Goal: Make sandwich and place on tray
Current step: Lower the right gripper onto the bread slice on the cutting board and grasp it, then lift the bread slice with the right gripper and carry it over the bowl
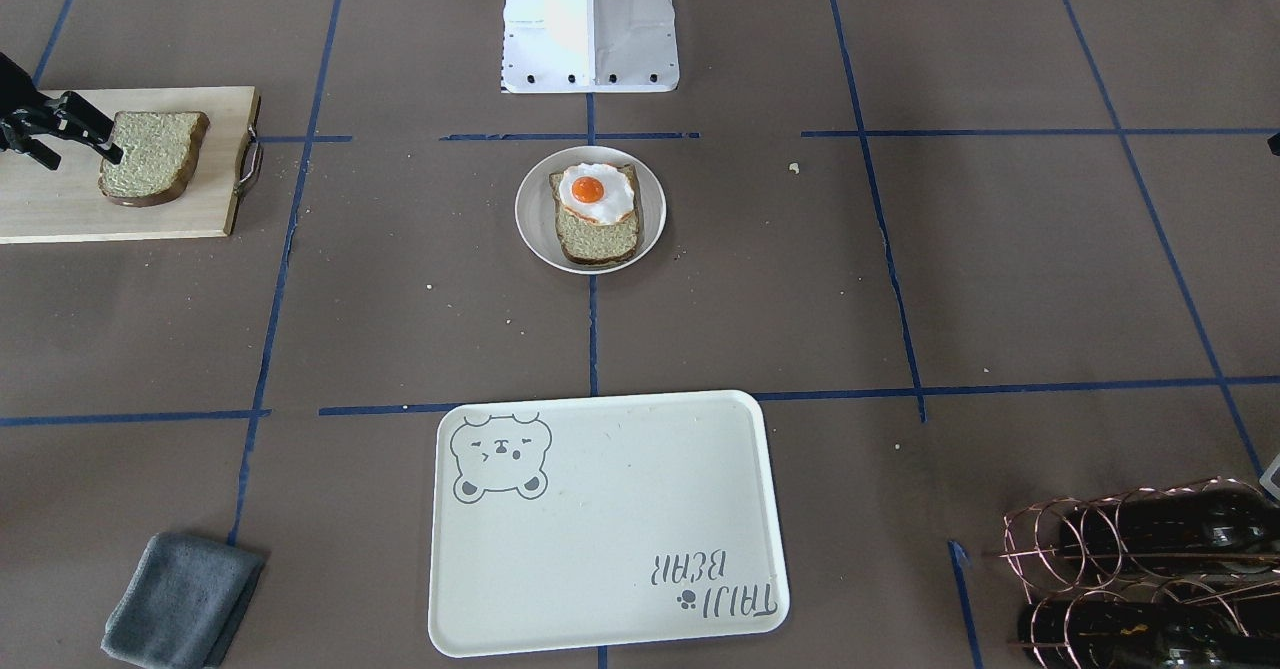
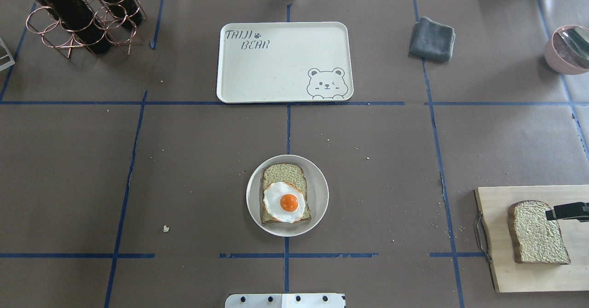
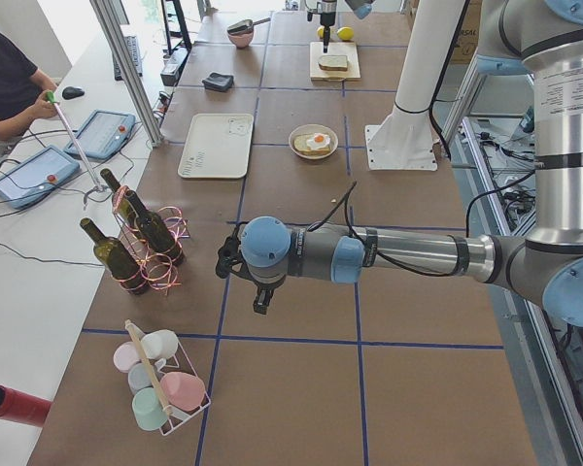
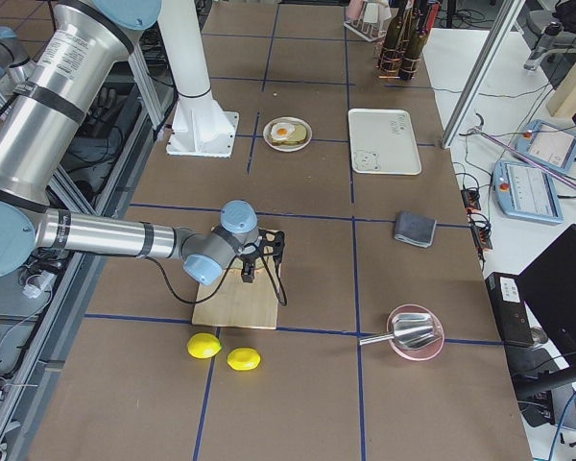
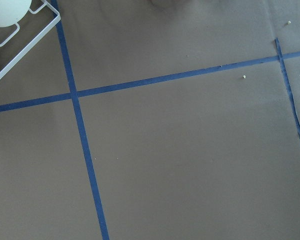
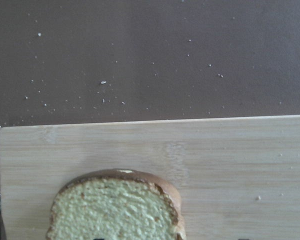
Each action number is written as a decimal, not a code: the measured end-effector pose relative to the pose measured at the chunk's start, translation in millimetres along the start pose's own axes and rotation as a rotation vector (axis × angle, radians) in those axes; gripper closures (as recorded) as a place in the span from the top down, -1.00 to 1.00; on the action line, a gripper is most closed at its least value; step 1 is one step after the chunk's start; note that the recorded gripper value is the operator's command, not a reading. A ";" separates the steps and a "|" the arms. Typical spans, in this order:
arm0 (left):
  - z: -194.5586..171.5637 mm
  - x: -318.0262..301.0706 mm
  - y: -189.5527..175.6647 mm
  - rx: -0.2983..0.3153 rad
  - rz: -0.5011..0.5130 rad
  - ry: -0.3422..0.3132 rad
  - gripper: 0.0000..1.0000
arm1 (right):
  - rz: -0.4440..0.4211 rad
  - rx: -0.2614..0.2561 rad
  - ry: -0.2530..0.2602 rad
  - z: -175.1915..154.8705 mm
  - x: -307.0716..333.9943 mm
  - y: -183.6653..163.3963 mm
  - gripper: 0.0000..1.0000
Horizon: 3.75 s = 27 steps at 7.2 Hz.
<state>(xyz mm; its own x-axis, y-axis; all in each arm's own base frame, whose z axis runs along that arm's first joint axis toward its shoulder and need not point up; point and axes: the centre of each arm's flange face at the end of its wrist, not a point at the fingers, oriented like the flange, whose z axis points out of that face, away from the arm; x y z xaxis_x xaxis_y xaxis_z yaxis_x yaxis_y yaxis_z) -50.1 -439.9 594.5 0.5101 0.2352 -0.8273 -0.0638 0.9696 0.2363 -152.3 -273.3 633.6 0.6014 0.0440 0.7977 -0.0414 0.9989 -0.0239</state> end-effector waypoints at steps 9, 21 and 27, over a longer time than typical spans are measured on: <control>0.5 -0.8 0.9 -0.002 -0.001 -0.001 1.00 | 0.053 -0.029 -0.104 21.5 5.8 23.3 -1.00; -0.6 0.2 -0.6 0.002 0.003 0.000 1.00 | 0.070 -0.033 -0.455 -33.7 -135.7 -22.0 -1.00; -2.1 4.3 -3.7 0.018 0.030 0.010 1.00 | 0.086 -0.052 -0.433 60.8 -491.2 -20.1 -1.00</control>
<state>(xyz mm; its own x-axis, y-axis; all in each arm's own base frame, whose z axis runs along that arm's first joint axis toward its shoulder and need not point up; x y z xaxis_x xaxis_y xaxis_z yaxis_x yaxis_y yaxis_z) -49.5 -442.3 589.0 0.4994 0.2649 -0.8249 -0.0634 0.9607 0.2701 -495.4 -316.1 278.9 0.2075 0.1264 0.9700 -0.0302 0.9920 -0.1228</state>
